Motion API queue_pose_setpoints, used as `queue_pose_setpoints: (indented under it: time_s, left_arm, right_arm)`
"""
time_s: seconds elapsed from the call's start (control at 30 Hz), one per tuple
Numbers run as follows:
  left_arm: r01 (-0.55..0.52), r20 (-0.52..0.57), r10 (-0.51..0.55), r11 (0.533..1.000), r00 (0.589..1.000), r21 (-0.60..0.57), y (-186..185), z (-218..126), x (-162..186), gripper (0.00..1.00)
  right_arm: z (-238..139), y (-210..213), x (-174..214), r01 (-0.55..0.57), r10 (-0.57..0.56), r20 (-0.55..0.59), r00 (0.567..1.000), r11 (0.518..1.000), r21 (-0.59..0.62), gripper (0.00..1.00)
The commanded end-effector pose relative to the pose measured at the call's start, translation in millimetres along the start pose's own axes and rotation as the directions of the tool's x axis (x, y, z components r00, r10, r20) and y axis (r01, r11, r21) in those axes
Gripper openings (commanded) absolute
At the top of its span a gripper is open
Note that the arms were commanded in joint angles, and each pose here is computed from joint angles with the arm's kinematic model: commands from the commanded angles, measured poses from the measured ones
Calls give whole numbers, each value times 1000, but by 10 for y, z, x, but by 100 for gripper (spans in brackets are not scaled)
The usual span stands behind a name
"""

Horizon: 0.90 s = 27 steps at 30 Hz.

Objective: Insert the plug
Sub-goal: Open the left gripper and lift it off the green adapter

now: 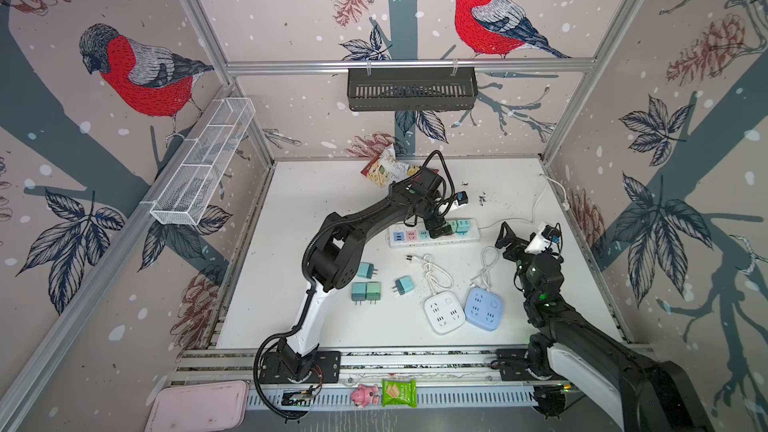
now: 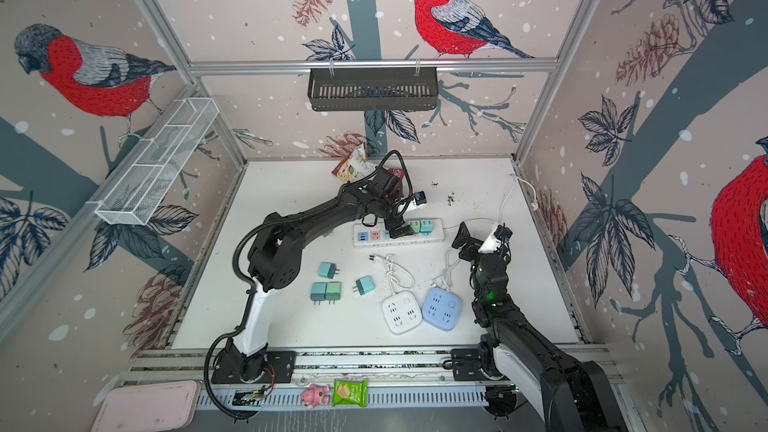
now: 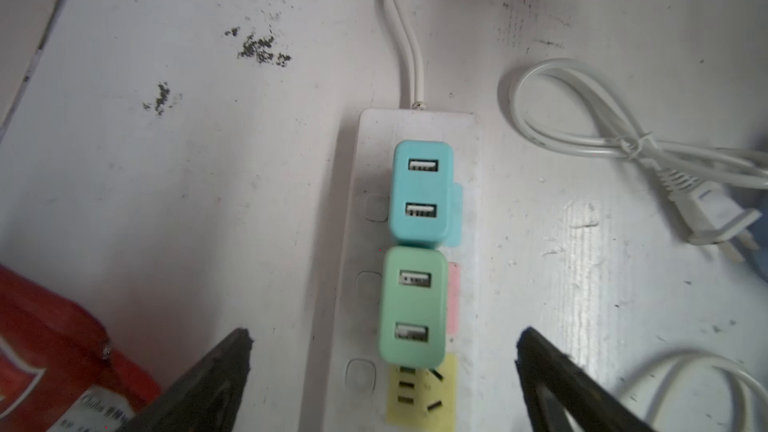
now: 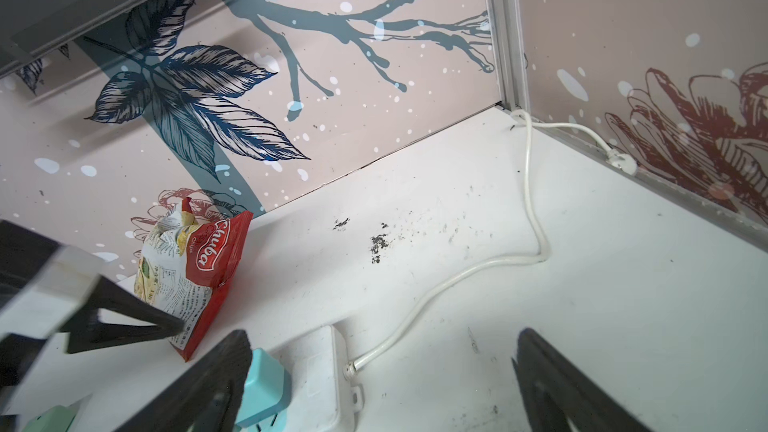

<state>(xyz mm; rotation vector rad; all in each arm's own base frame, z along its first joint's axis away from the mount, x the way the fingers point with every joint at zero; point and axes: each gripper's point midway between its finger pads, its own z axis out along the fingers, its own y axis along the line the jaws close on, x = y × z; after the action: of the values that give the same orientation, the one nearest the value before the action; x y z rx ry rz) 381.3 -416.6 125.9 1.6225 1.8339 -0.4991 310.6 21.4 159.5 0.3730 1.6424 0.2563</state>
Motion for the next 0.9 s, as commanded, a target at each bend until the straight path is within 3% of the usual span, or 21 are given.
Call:
queue_pose_setpoints:
  time_s: [0.0, 0.13, 0.23, 0.4, 0.5, 0.6, 0.67, 0.8, 0.83, 0.87]
  left_arm:
    - [39, 67, -33, 994, 997, -97, 47, -388, -238, 99]
    - [148, 183, -103, 956, 978, -252, 85, -1037, -412, 99]
    - [317, 330, -198, 877, 923, -362, 128, -1578, -426, 99]
    - [649, 602, -341, 635, 722, -418, 191, -2143, 155, 99]
    - [739, 688, -348, 531, 637, -415, 202, -2271, 593, 99]
    - [737, 697, -303, 475, 650, -481, 167, -2263, 948, 99]
    - [686, 661, -255, 478, 706, -548, 142, -2195, 1085, 99]
    - [759, 695, -309, 308, 650, -573, 264, -2255, 1354, 99]
    - [777, 716, -303, 242, 629, -581, 298, -2340, 1422, 99]
    - [802, 750, -291, 139, 594, -581, 338, -2485, 1522, 99]
  right_arm:
    - [59, -91, 17, -56, 57, -20, 998, 996, 67, 99]
    - [210, -51, 113, -29, 37, -102, 994, 996, 79, 99]
    - [319, 61, 215, 3, 4, -170, 985, 999, 36, 99]
    - [370, 225, 314, 40, -46, -216, 975, 999, -35, 98]
    - [337, 305, 294, 49, -62, -198, 978, 996, -73, 95]
    - [311, 340, 308, 47, -65, -204, 977, 995, -91, 95]
    - [296, 381, 320, 39, -60, -223, 973, 994, -98, 93]
    - [229, 649, 287, -21, -24, -283, 959, 988, -155, 95]
    - [203, 745, 258, -29, -23, -291, 956, 985, -171, 100]
    - [172, 827, 214, -34, -17, -292, 956, 985, -168, 100]
